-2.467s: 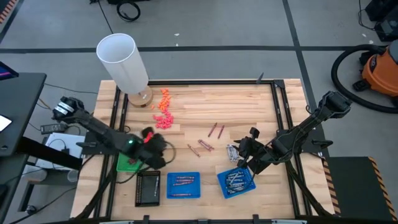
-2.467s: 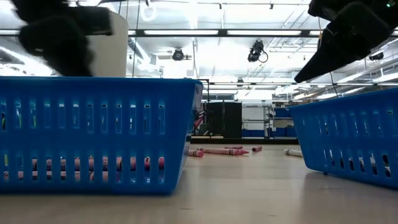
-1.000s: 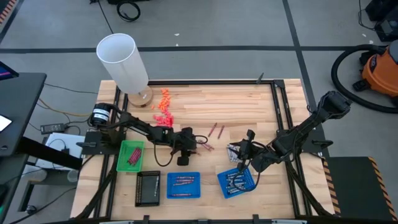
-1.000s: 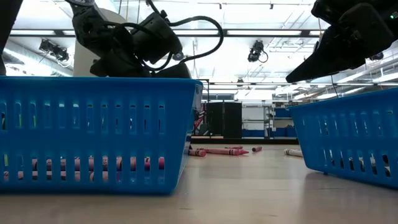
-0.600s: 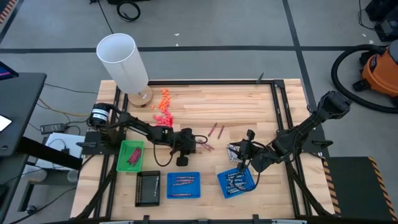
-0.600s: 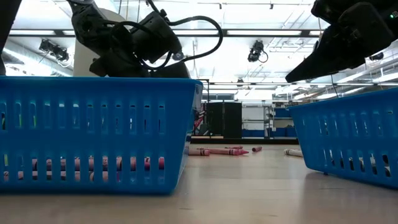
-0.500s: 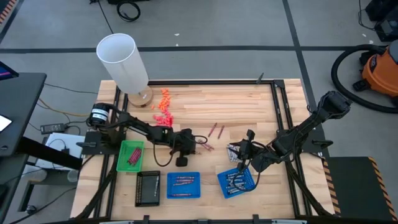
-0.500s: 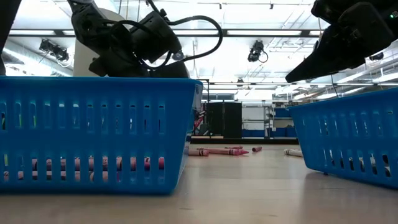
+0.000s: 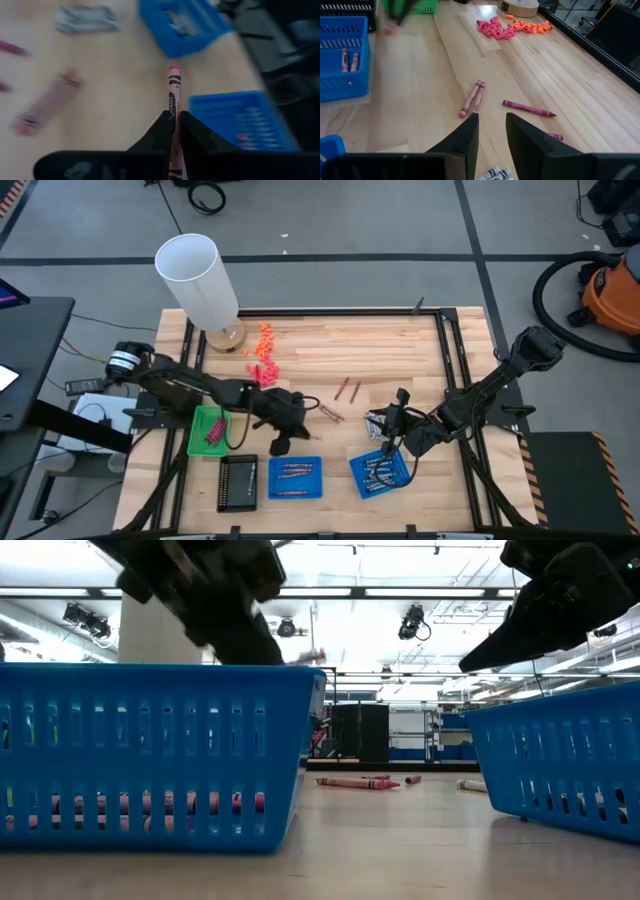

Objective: Sort crayons
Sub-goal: Put the pink crayon into the left blue basket, then put the red crayon into the green basket

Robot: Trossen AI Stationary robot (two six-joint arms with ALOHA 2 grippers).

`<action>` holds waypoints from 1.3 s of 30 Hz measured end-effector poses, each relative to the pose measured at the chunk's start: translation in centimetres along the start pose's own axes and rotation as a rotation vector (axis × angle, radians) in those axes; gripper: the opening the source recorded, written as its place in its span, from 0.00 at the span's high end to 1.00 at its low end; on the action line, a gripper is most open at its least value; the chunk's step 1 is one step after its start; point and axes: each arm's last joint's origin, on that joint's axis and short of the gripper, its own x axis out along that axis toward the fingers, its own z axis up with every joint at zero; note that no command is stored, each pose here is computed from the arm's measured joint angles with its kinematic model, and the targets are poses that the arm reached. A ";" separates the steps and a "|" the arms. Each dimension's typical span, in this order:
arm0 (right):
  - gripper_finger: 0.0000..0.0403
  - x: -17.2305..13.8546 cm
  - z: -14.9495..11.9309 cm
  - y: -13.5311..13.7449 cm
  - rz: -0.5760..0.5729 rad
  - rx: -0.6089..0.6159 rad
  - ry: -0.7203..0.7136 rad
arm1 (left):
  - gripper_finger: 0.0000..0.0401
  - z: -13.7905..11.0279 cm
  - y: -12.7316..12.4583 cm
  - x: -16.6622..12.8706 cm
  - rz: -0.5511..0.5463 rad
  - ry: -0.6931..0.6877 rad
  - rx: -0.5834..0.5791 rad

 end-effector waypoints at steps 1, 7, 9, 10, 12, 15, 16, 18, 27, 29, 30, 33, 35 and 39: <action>0.73 0.0 0.0 0.0 0.000 0.002 -0.001 | 0.93 0.0 -0.4 -0.1 -0.039 0.010 -0.032; 0.73 0.0 0.0 0.0 0.000 0.003 -0.002 | 0.93 -0.9 -2.7 0.5 -0.188 0.094 -0.181; 0.73 0.0 0.1 0.0 0.001 0.006 -0.004 | 0.93 -1.5 -3.3 1.0 -0.197 0.132 -0.209; 0.73 0.0 0.1 0.0 0.002 0.007 -0.006 | 0.93 -1.7 -3.6 1.2 -0.200 0.144 -0.215; 0.73 0.0 0.1 0.0 0.003 0.010 -0.008 | 0.93 -2.0 -4.1 1.6 -0.195 0.153 -0.233; 0.73 0.0 0.1 0.1 0.004 0.009 -0.010 | 0.93 -2.5 -4.6 2.1 -0.167 0.163 -0.243; 0.73 0.0 0.2 0.1 0.004 0.009 -0.011 | 0.93 -2.6 -4.7 2.1 -0.157 0.165 -0.248; 0.73 0.0 0.2 0.1 0.006 0.011 -0.013 | 0.92 -2.7 -5.0 2.3 -0.142 0.156 -0.251; 0.73 0.0 0.3 0.1 0.014 0.005 -0.017 | 0.74 -3.0 -5.4 2.5 -0.113 0.159 -0.239; 0.73 0.0 0.3 0.1 0.014 0.005 -0.018 | 0.69 -2.9 -5.2 2.5 -0.111 0.154 -0.238; 0.73 0.0 0.3 0.1 0.015 0.005 -0.018 | 0.66 -2.8 -5.2 2.4 -0.116 0.148 -0.238; 0.73 0.0 0.3 0.1 0.015 0.006 -0.018 | 0.60 -2.1 -5.3 2.2 -0.158 0.110 -0.207; 0.73 0.0 0.3 0.2 0.016 0.008 -0.021 | 0.58 -1.7 -5.5 2.1 -0.166 0.096 -0.164; 0.73 0.0 0.3 0.2 0.016 0.006 -0.021 | 0.56 -0.6 -5.2 2.0 -0.104 0.029 -0.085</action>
